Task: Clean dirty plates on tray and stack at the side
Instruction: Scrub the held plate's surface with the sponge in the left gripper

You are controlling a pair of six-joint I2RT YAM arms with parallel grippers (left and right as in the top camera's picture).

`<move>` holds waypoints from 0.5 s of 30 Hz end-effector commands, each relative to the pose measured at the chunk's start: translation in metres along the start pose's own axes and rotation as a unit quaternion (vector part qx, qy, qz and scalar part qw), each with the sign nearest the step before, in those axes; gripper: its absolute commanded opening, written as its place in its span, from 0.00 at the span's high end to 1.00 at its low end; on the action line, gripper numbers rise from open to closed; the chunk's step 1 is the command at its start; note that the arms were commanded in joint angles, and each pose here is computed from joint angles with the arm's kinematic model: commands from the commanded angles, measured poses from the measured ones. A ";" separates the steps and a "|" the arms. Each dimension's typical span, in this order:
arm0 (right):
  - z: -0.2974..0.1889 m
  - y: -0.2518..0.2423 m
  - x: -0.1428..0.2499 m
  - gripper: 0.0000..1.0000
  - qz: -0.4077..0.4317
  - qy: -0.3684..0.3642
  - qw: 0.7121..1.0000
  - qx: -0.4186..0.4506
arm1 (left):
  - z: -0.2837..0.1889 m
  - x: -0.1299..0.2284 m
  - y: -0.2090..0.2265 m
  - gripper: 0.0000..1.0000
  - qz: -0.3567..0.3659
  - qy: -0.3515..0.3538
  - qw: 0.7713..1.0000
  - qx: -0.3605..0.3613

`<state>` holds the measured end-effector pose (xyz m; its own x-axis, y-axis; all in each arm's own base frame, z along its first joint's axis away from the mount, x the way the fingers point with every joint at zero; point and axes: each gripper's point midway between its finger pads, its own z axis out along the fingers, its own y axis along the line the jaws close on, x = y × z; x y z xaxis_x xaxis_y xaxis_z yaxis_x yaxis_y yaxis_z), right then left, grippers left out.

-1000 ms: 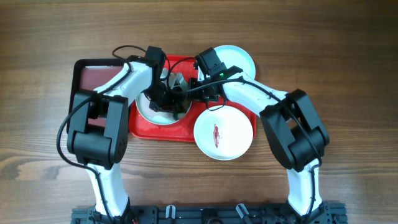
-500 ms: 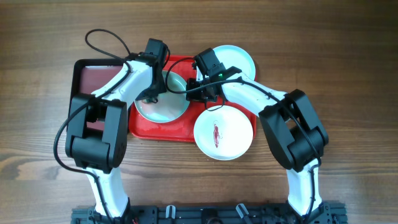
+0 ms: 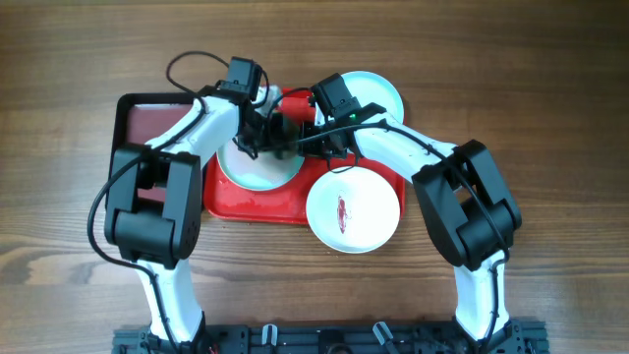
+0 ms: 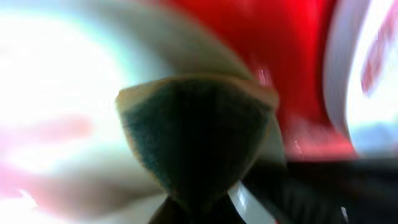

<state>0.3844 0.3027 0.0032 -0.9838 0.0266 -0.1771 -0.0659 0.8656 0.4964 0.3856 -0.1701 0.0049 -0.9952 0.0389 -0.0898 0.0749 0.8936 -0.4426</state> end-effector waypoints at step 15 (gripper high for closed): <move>0.010 -0.011 0.012 0.96 0.002 0.017 1.000 0.015 | -0.029 0.066 0.136 0.96 -0.150 0.089 0.941 -0.291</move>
<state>0.3843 0.3027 0.0031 -0.9839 0.0262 -0.1766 -0.0660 0.8658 0.4960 0.3373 -0.1060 -0.0003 -0.9844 -0.0852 0.1538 -0.1218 0.9614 -0.2467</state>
